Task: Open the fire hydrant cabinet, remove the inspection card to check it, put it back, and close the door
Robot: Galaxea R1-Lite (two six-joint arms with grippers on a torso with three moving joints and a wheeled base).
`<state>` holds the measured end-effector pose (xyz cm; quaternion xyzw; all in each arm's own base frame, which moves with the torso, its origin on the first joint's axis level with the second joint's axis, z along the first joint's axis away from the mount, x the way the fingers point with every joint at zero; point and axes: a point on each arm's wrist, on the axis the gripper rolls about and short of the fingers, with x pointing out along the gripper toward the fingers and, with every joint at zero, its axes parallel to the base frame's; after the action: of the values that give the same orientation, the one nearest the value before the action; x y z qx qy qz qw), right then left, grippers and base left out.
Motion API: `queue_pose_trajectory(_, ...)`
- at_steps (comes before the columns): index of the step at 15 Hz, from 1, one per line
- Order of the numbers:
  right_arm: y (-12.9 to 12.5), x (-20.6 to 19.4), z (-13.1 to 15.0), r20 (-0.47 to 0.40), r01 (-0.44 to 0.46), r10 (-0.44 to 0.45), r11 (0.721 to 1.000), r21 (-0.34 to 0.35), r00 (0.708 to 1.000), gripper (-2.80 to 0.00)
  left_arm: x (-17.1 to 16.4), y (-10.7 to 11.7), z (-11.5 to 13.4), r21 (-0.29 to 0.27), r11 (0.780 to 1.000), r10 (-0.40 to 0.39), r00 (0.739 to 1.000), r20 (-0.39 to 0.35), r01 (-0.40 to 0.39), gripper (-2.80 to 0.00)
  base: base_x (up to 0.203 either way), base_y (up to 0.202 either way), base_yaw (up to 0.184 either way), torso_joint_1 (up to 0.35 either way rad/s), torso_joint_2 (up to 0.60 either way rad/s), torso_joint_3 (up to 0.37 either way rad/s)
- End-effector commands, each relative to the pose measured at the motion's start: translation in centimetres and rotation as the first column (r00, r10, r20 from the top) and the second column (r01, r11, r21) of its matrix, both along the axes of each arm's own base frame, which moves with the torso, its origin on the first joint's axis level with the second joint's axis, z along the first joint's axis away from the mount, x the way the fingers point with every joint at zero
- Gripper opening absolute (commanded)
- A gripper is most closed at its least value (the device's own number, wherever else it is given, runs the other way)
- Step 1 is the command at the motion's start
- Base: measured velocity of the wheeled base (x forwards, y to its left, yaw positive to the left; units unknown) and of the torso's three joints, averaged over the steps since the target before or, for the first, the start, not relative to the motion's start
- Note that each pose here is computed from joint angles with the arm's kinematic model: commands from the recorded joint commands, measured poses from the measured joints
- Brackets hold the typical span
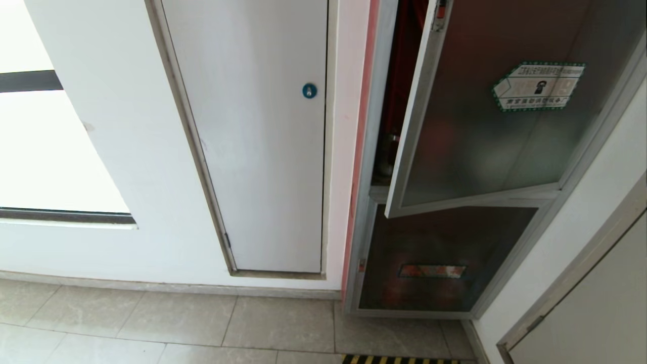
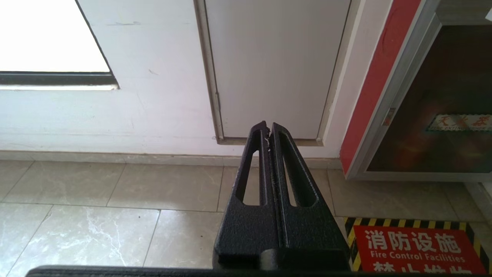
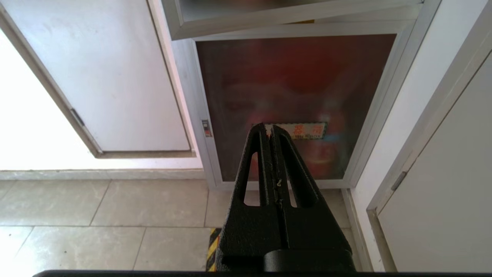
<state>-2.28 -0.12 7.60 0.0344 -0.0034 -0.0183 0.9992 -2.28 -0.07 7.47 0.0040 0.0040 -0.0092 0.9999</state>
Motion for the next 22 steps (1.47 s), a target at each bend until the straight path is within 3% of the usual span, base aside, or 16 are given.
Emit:
queue_pose_trajectory(1,0.00,0.01,0.01,-0.001,0.000,0.000,1.000,0.000,1.000,-2.80,0.00,0.00,0.00,0.000,1.000,0.000,1.000,0.000,0.000,-2.80,0.082,0.000,-0.005,-0.007,0.00,-0.002)
queue_pose_trajectory(22,0.00,0.01,0.01,-0.001,0.000,0.000,1.000,0.000,1.000,-2.80,0.01,0.00,0.00,0.000,1.000,0.000,1.000,-0.001,0.000,-2.80,0.195,0.000,0.000,0.004,0.00,0.000)
